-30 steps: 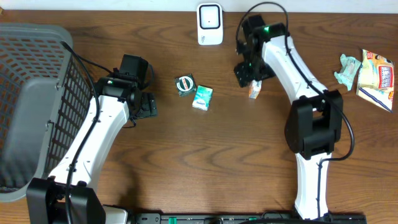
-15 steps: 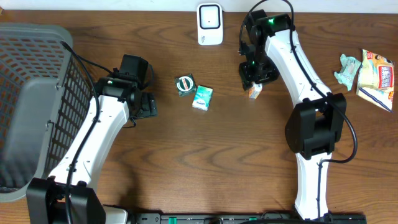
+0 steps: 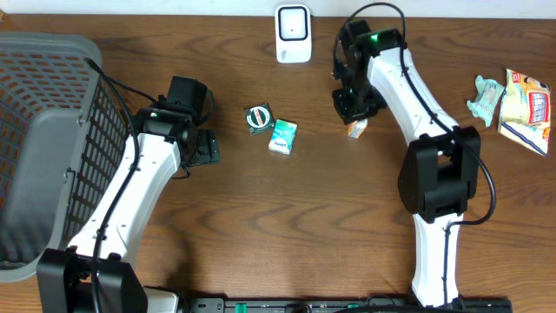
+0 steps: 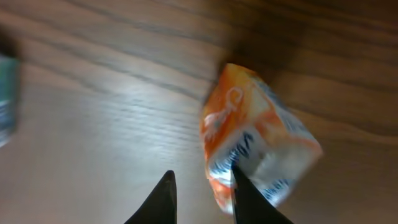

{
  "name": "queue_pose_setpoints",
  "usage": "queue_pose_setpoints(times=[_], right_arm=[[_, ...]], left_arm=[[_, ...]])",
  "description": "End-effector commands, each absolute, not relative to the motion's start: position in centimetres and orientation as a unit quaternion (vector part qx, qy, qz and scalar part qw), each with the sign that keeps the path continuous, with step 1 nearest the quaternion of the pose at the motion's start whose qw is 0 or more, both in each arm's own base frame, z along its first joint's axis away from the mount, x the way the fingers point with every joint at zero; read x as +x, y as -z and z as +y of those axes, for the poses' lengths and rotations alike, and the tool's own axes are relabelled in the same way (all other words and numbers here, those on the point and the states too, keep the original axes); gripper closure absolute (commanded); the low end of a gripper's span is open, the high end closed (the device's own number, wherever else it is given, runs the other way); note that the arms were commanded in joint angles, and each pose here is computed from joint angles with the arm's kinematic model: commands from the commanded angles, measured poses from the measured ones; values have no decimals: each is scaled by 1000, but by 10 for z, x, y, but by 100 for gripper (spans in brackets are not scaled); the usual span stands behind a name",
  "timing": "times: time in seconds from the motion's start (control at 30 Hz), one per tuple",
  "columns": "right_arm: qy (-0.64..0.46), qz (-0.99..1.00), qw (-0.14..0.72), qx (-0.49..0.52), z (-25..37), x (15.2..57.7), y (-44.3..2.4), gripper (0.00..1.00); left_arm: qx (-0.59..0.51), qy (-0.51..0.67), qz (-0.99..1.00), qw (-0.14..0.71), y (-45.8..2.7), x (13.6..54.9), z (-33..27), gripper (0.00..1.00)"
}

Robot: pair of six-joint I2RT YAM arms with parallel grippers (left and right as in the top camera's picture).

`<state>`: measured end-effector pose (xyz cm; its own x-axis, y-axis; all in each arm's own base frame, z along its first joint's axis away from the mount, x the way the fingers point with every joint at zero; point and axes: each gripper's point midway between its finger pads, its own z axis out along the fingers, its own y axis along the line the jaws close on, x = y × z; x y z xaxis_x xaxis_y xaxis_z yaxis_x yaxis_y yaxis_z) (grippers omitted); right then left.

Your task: Scan the item barcode

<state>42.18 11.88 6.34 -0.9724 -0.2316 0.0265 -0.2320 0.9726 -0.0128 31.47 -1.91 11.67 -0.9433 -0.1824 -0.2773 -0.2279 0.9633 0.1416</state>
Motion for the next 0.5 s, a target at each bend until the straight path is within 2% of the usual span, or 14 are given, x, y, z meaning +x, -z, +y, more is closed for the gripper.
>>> queue_pose_setpoints(times=[0.0,0.17,0.33,0.47], right_arm=[[-94,-994,-3,53,87,426,-66,78],[-171,-984,-28,33,58,433,-84,69],[-169,-985,-26,31,56,430,-96,55],[-132,-991,13,31,64,412,-92,52]], left_arm=[[-111,-89,980,139,-122,315,-16,3],[-110,-89,980,139,-122,315,-16,2],[-111,-89,980,139,-122,315,-16,2],[-110,-89,980,139,-122,315,-16,2]])
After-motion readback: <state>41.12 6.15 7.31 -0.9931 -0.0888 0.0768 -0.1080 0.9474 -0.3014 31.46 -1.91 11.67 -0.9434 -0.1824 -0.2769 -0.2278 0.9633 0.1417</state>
